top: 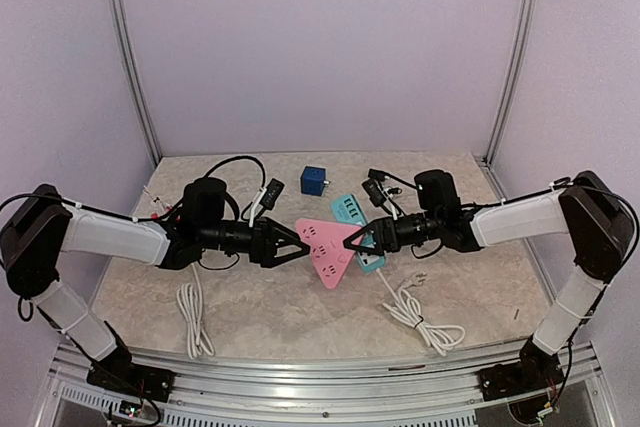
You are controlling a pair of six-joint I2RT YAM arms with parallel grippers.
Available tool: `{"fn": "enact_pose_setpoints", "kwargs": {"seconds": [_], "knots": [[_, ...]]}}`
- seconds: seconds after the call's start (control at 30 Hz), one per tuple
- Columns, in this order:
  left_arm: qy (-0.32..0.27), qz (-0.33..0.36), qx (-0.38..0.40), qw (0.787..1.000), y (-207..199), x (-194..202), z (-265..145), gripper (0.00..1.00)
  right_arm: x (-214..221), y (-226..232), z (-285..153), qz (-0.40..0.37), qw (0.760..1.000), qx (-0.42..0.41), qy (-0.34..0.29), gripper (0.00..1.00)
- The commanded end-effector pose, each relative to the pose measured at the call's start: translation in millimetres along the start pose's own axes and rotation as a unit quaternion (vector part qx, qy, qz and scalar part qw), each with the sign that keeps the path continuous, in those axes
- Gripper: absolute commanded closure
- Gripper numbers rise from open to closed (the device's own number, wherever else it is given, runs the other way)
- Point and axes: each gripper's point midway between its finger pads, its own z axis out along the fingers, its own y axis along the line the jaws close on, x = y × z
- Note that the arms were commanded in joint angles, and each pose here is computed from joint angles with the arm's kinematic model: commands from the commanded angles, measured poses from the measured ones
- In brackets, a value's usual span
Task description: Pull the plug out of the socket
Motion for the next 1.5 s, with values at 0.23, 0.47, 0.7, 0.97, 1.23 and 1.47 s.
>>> {"fn": "enact_pose_setpoints", "kwargs": {"seconds": [0.23, 0.47, 0.7, 0.97, 1.23, 1.47], "knots": [[-0.037, 0.045, 0.094, 0.994, -44, -19, 1, 0.23, -32, 71, -3, -0.077, 0.989, -0.118, -0.039, 1.0], [-0.049, 0.051, 0.094, 0.993, -49, -28, 2, 0.41, -30, 85, 0, -0.086, 0.985, -0.147, -0.035, 1.0], [-0.055, 0.065, 0.105, 0.991, -56, -34, 1, 0.6, -30, 92, 1, -0.087, 0.982, -0.163, -0.034, 1.0], [-0.05, 0.075, 0.129, 0.988, -67, -29, -4, 0.87, -35, 100, -1, -0.091, 0.98, -0.174, -0.033, 0.5], [-0.035, 0.077, 0.138, 0.987, -71, -25, -7, 1.0, -47, 109, -10, -0.108, 0.978, -0.172, -0.036, 0.23], [-0.022, 0.079, 0.136, 0.987, -71, -19, -8, 1.0, -56, 112, -15, -0.116, 0.977, -0.173, -0.041, 0.22]]}}
